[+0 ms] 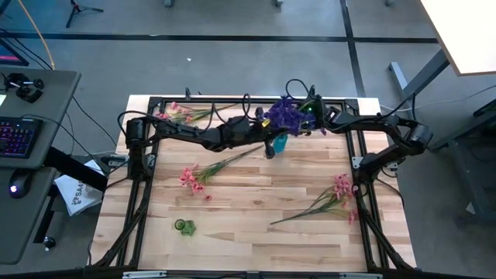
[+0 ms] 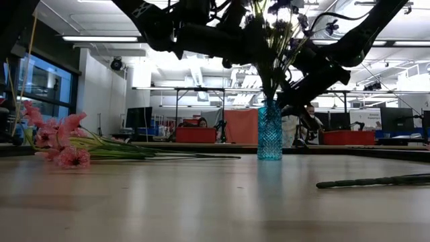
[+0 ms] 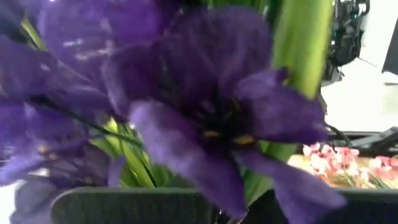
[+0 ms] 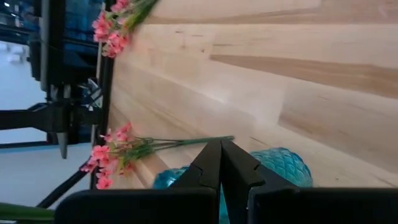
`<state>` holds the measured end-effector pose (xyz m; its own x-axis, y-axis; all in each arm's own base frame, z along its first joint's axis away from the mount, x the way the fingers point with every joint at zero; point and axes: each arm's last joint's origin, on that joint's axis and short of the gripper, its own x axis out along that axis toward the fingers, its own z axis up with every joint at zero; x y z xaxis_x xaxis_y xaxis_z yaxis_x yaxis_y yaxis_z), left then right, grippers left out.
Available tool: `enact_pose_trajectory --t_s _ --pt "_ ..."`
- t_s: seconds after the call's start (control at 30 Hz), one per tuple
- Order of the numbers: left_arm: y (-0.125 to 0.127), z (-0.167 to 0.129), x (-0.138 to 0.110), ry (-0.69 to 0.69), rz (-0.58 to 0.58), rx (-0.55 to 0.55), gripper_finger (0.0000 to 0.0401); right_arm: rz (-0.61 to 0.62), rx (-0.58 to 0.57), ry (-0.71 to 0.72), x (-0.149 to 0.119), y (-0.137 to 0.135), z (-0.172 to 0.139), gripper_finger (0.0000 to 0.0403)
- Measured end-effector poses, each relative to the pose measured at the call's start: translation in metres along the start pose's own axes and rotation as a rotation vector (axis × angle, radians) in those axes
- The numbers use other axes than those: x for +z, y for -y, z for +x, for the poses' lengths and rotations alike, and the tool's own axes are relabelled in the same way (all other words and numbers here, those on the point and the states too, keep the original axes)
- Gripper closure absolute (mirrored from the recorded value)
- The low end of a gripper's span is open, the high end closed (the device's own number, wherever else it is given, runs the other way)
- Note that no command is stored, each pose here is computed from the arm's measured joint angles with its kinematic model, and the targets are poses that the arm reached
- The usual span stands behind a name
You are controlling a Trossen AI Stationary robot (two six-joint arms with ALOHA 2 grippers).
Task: Sort flowers into vase by color
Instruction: Put the violet flowers into the blue vase
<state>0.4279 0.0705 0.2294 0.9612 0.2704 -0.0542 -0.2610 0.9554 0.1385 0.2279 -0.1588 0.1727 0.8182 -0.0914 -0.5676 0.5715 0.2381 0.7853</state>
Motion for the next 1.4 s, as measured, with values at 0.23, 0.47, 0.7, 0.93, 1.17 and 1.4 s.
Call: enact_pose_trajectory --t_s 0.23,0.47,0.7,0.93,1.17,1.4 --pt "0.0 0.0 -0.006 -0.06 -0.002 0.034 0.0401 -0.017 0.045 0.033 0.003 -0.005 0.0 0.0403" --pt "-0.001 0.001 -0.009 -0.084 -0.005 0.041 0.0401 -0.022 0.052 0.039 0.004 -0.006 0.0 0.0403" --pt "0.0 0.0 -0.017 -0.159 0.004 0.035 0.0401 -0.027 0.063 0.046 0.005 -0.007 -0.001 0.0403" --pt "-0.001 0.0 -0.019 -0.183 0.019 0.077 0.0385 -0.027 0.063 0.047 0.005 -0.007 -0.001 0.0403" --pt "-0.002 -0.001 -0.02 -0.203 0.059 0.085 0.0321 -0.042 0.086 0.065 0.006 -0.012 -0.006 0.0403" --pt "0.0 -0.009 -0.01 -0.234 0.06 0.088 0.0236 -0.061 0.11 0.107 0.007 -0.019 -0.016 0.0403"
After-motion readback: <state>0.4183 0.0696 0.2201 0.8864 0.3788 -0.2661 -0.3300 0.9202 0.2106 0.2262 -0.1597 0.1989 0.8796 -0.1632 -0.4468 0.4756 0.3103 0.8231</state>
